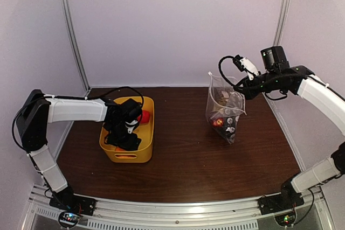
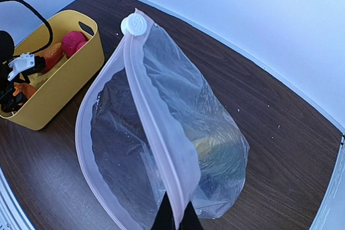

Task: Place the food in the zip-top bag and seal the zipper
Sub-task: Pick up the fake fruit from the bin.

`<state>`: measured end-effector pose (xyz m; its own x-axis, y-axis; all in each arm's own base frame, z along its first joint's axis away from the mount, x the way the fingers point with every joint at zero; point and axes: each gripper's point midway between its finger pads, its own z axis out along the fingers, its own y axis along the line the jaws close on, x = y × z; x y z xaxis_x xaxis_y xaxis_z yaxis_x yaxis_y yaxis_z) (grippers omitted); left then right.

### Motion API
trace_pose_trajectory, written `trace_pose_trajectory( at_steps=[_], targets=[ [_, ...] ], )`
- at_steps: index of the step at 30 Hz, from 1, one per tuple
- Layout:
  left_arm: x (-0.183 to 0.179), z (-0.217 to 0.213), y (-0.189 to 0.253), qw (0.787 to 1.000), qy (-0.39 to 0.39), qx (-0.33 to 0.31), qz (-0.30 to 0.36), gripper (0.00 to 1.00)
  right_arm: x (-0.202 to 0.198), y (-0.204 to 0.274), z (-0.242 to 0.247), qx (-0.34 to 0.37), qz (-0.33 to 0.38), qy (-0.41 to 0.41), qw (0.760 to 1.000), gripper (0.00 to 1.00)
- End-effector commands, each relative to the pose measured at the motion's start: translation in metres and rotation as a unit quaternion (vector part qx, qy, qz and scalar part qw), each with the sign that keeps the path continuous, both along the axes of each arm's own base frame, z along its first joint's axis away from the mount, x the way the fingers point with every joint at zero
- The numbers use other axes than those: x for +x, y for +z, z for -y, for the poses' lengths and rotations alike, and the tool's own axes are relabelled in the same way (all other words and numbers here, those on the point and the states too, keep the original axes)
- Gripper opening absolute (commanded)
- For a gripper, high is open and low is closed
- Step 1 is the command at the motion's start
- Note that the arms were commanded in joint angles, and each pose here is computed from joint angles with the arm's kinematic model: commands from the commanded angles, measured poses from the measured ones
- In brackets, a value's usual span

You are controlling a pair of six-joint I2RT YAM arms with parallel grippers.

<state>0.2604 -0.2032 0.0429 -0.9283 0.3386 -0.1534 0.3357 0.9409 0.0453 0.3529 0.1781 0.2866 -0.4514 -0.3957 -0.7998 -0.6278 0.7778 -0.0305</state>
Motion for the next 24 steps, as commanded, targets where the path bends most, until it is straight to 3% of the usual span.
trace_pose_trajectory(
  at_steps=[1, 5, 10, 16, 18, 20, 24],
  targets=[
    [0.012, 0.008, 0.022, 0.999, 0.001, -0.026, 0.031, 0.81, -0.003, 0.001, 0.000, 0.007, 0.002, 0.003, 1.000, 0.00],
    [0.020, 0.027, 0.057, 0.995, -0.006, -0.080, 0.055, 0.75, -0.003, 0.000, 0.001, 0.005, 0.003, 0.002, 1.000, 0.00],
    [0.032, 0.039, 0.107, 0.988, -0.016, -0.118, 0.097, 0.74, -0.003, 0.001, 0.002, 0.004, 0.004, 0.000, 1.000, 0.00],
    [0.051, 0.062, 0.177, 0.963, -0.037, -0.194, 0.182, 0.72, -0.004, 0.007, 0.001, 0.007, 0.006, 0.002, 1.000, 0.00],
    [0.051, 0.084, 0.210, 0.937, -0.065, -0.265, 0.218, 0.71, -0.004, 0.010, 0.000, 0.009, 0.005, 0.003, 1.000, 0.00],
    [0.047, 0.108, 0.244, 0.897, -0.092, -0.348, 0.256, 0.69, -0.003, 0.015, 0.000, 0.010, 0.006, 0.004, 1.000, 0.00],
    [0.026, 0.160, 0.315, 0.781, -0.147, -0.525, 0.303, 0.68, -0.002, 0.025, -0.004, 0.015, 0.003, 0.008, 1.000, 0.00]
  ],
)
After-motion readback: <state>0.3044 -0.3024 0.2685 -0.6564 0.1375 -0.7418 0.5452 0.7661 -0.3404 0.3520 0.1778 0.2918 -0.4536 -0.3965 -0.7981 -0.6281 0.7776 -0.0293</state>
